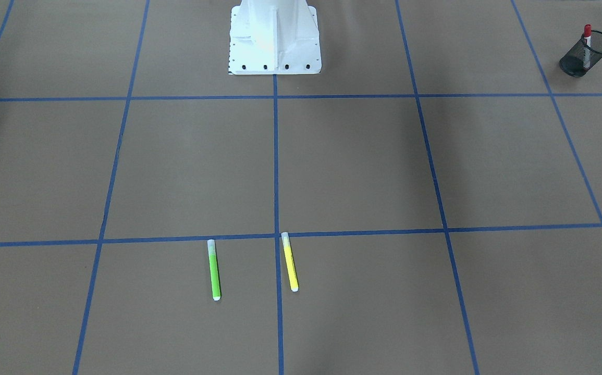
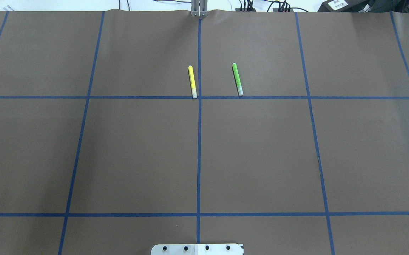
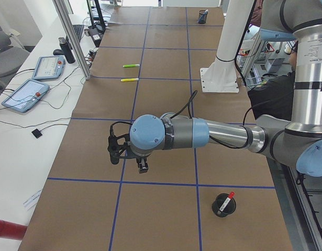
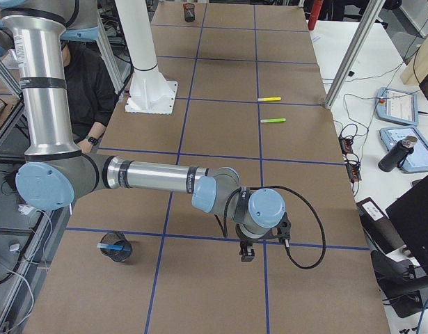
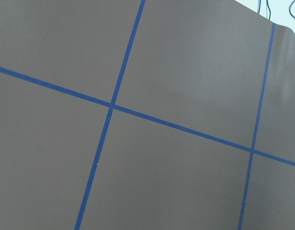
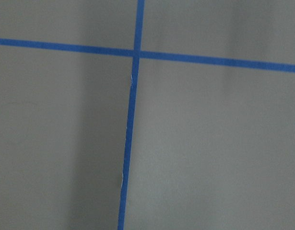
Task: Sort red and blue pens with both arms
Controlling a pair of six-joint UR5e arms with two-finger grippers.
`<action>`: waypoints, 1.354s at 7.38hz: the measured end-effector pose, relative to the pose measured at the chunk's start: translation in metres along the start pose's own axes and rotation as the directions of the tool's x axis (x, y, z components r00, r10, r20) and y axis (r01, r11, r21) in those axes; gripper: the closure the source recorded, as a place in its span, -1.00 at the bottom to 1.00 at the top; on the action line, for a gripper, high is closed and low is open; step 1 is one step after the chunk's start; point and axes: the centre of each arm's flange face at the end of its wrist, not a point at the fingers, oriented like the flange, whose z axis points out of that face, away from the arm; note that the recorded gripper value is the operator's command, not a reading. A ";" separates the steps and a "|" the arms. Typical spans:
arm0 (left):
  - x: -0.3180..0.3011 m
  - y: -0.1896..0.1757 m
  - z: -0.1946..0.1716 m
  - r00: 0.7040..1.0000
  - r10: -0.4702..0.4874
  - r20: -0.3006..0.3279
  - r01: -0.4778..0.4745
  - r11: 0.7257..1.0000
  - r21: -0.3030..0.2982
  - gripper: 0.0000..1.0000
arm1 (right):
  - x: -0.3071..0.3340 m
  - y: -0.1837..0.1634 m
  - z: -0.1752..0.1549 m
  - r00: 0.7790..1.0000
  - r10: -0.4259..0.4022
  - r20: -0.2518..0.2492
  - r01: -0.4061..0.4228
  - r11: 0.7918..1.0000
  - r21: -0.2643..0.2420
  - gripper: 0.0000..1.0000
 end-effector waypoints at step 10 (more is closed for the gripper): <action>0.076 -0.001 0.094 0.958 0.181 0.224 -0.182 0.983 -0.019 -1.00 | -0.141 -0.017 -0.006 0.986 0.142 -0.083 -0.140 0.990 0.033 -1.00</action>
